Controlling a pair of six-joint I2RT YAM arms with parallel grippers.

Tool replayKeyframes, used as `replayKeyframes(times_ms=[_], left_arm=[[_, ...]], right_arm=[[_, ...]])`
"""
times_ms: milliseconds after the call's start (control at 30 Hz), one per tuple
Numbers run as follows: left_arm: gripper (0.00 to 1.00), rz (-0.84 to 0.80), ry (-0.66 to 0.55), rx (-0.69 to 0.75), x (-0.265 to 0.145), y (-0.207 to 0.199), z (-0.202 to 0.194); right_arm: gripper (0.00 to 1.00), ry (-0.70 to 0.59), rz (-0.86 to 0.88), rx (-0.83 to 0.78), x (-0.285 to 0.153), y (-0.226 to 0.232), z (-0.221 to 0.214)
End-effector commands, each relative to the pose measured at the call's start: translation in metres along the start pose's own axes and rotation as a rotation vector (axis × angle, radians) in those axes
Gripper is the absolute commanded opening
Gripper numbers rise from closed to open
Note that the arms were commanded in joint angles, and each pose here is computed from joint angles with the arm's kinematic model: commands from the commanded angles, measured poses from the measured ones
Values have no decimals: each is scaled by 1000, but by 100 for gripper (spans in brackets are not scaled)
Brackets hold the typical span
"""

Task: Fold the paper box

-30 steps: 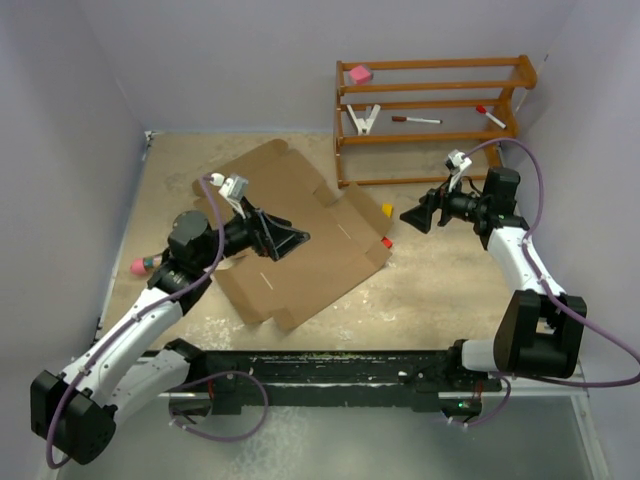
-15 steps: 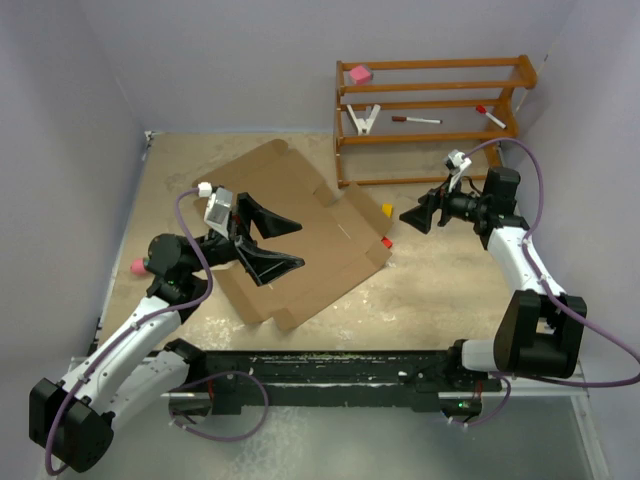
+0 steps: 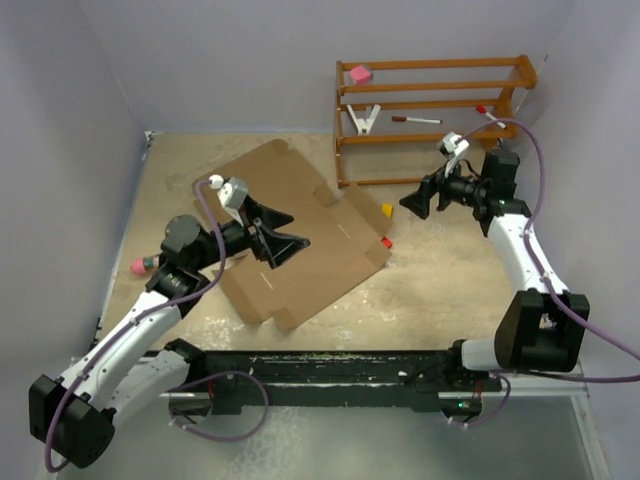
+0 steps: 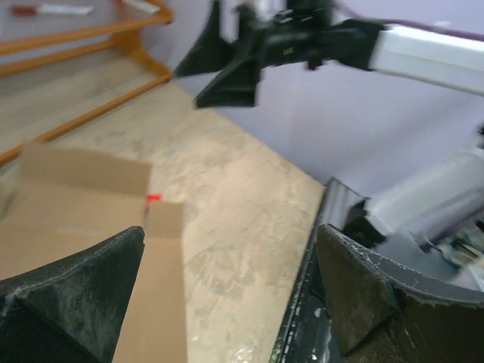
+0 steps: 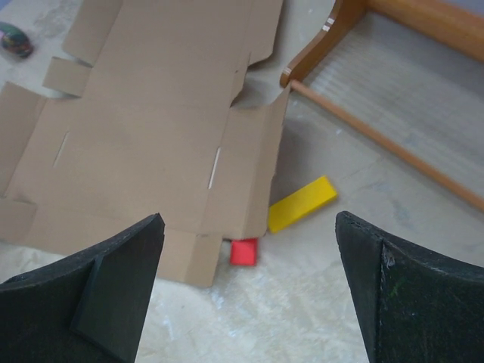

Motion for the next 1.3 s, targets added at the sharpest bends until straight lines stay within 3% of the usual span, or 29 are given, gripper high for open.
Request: replayKeyframes(times_ms=[0,167,333,533,700,867,1000,1267], left_arm=[[99,368,135,-50,-7,67,-24],[99,513,214,-189,-28,98,-56],[98,596,124,-311,-59,122,-54],[98,637,18,-475,-92,150,-43],[99,687,-61,-606,-127,179,-42],[99,941,47,-639,-172,226,-57],[99,1006,30,-721,-190,257,-61],[98,1079,-13,-738,-199,315,-55]], right_arm=[[100,24,-69,-88,21,-11,21],[93,146,-75,3,56,-31,-4],[88,206,-70,55,85,-42,-22],[73,335,26,134,123,-28,-56],[42,378,69,193,140,-23,-74],[2,363,64,187,137,-21,-68],[0,315,99,167,129,-7,-51],[0,266,148,146,114,8,-36]])
Point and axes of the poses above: each gripper's point midway between its finger pads, its own x axis out along the fingers, its own y axis along the line the jaws close on, z = x × y, the point moved 1 cm from there along -x, back along the fingers, and after that the axes turned 6 degrees about x, right-handed, at the moved point
